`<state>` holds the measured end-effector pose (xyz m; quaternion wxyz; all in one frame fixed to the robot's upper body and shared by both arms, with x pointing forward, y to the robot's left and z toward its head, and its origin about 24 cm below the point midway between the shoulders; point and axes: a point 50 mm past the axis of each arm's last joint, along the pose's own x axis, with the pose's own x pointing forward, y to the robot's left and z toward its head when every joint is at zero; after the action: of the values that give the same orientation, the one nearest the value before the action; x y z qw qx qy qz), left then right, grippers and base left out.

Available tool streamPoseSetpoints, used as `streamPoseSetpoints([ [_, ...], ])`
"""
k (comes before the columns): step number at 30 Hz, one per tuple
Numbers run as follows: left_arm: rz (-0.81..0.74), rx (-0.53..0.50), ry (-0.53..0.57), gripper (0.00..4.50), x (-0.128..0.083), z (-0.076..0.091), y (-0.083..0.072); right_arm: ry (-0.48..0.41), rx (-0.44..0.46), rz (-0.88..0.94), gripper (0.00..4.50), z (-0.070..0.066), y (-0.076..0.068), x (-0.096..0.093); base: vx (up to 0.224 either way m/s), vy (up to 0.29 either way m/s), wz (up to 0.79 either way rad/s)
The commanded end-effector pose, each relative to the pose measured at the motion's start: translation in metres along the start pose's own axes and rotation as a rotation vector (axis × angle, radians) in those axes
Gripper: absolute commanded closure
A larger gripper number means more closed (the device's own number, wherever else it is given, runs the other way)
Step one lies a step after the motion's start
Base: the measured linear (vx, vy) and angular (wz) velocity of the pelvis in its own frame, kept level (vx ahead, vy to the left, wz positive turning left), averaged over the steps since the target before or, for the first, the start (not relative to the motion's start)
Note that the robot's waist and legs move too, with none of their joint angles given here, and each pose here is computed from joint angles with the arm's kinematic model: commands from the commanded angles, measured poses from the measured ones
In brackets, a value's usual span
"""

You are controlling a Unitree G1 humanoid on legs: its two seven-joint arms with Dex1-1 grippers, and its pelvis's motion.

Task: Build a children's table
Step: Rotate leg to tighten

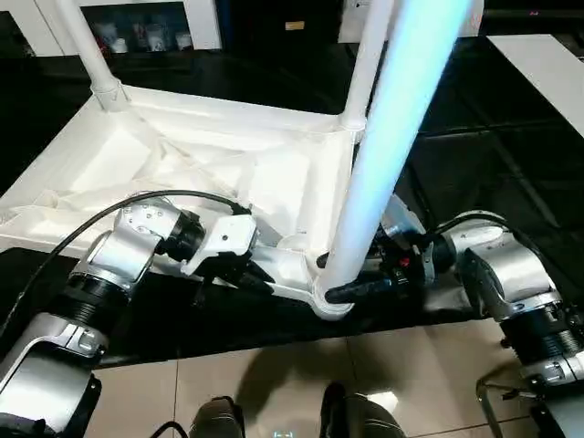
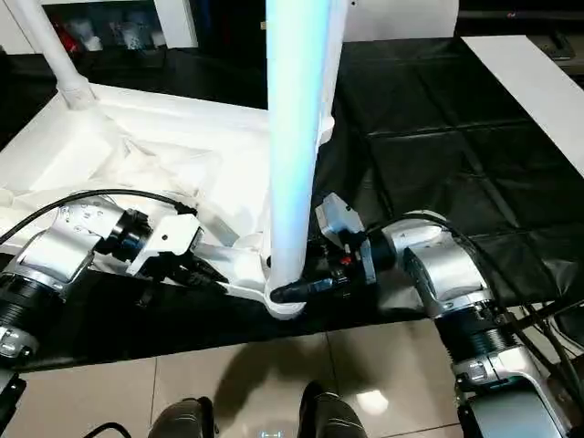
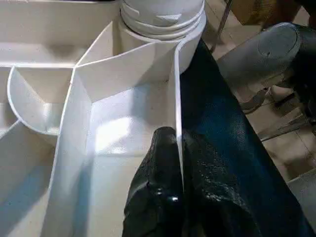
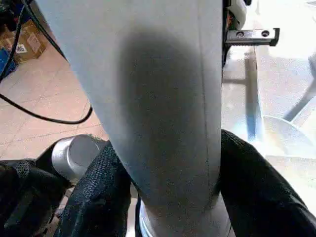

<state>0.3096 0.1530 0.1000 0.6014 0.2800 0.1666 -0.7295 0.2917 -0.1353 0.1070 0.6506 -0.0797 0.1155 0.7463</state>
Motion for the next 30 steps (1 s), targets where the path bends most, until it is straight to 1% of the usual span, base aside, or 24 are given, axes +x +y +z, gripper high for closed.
streamPoseSetpoints([
  [1, -0.045, 0.000, 0.023, 4.50, 0.006, -0.003, -0.003, 0.029, 0.029, 0.027, 2.39, -0.006, 0.005, -0.001, 0.000, 0.000, 0.00],
  [3, -0.044, -0.001, 0.022, 4.50, 0.006, -0.003, -0.003, 0.025, 0.033, 0.031, 2.39, -0.006, 0.005, -0.001, 0.000, 0.000, 0.00],
  [6, -0.021, -0.025, -0.018, 4.50, 0.009, -0.001, -0.002, -0.010, 0.061, 0.034, 2.41, -0.005, 0.008, 0.003, 0.000, 0.000, 0.00],
  [7, -0.009, -0.039, -0.038, 4.50, 0.010, 0.001, -0.001, -0.028, 0.075, 0.031, 2.42, -0.005, 0.009, 0.004, 0.000, 0.000, 0.00],
  [8, 0.031, -0.061, -0.070, 4.50, 0.012, 0.004, 0.001, -0.076, 0.105, 0.015, 2.42, -0.004, 0.011, 0.008, 0.000, 0.000, 0.00],
  [10, 0.061, -0.084, -0.092, 4.50, 0.015, 0.006, 0.003, -0.114, 0.122, -0.004, 2.42, -0.002, 0.013, 0.012, 0.000, 0.000, 0.00],
  [11, 0.071, -0.093, -0.100, 4.50, 0.016, 0.007, 0.004, -0.127, 0.127, -0.011, 2.42, -0.002, 0.014, 0.014, 0.000, 0.000, 0.00],
  [12, 0.111, -0.131, -0.110, 4.50, 0.020, 0.008, 0.005, -0.152, 0.128, -0.074, 2.42, -0.002, 0.014, 0.021, 0.000, 0.000, 0.00],
  [14, 0.140, -0.162, -0.115, 4.50, 0.023, 0.009, 0.006, -0.172, 0.125, -0.120, 2.42, -0.001, 0.014, 0.026, 0.000, 0.000, 0.00],
  [17, 0.221, -0.221, -0.153, 4.50, 0.031, 0.015, 0.011, -0.185, 0.160, -0.312, 2.42, -0.001, 0.005, 0.042, 0.000, 0.000, 0.00],
  [18, 0.226, -0.226, -0.156, 4.50, 0.032, 0.015, 0.012, -0.186, 0.166, -0.327, 2.42, -0.001, 0.004, 0.044, 0.000, 0.000, 0.00],
  [19, 0.267, -0.260, -0.166, 4.50, 0.037, 0.018, 0.015, -0.202, 0.211, -0.419, 2.42, 0.001, -0.002, 0.052, 0.000, 0.000, 0.00],
  [20, 0.288, -0.279, -0.170, 4.50, 0.039, 0.020, 0.017, -0.217, 0.234, -0.459, 2.42, 0.003, -0.005, 0.057, 0.000, 0.000, 0.00],
  [21, 0.288, -0.279, -0.170, 4.50, 0.039, 0.020, 0.017, -0.217, 0.234, -0.459, 2.42, 0.003, -0.005, 0.057, 0.000, 0.000, 0.00],
  [22, 0.367, -0.333, -0.190, 4.50, 0.044, 0.024, 0.026, -0.267, 0.304, -0.574, 2.42, 0.011, -0.018, 0.068, 0.000, 0.000, 0.00],
  [23, 0.429, -0.369, -0.201, 4.50, 0.047, 0.029, 0.034, -0.294, 0.367, -0.660, 2.42, 0.016, -0.029, 0.078, 0.000, 0.000, 0.00],
  [24, 0.433, -0.371, -0.201, 4.50, 0.047, 0.029, 0.035, -0.296, 0.371, -0.666, 2.42, 0.017, -0.029, 0.078, 0.000, 0.000, 0.00],
  [26, 0.488, -0.393, -0.204, 4.50, 0.049, 0.033, 0.042, -0.302, 0.412, -0.737, 2.42, 0.021, -0.039, 0.086, -0.019, 0.025, -0.09],
  [28, 0.507, -0.400, -0.204, 4.50, 0.049, 0.035, 0.045, -0.303, 0.425, -0.757, 2.42, 0.023, -0.041, 0.089, 0.000, 0.000, 0.00],
  [29, 0.553, -0.408, -0.201, 4.50, 0.049, 0.038, 0.051, -0.274, 0.427, -0.785, 2.42, 0.025, -0.045, 0.097, 0.000, 0.000, 0.00],
  [30, 0.561, -0.409, -0.201, 4.50, 0.049, 0.039, 0.052, -0.269, 0.427, -0.791, 2.42, 0.025, -0.046, 0.098, 0.000, 0.000, 0.00],
])
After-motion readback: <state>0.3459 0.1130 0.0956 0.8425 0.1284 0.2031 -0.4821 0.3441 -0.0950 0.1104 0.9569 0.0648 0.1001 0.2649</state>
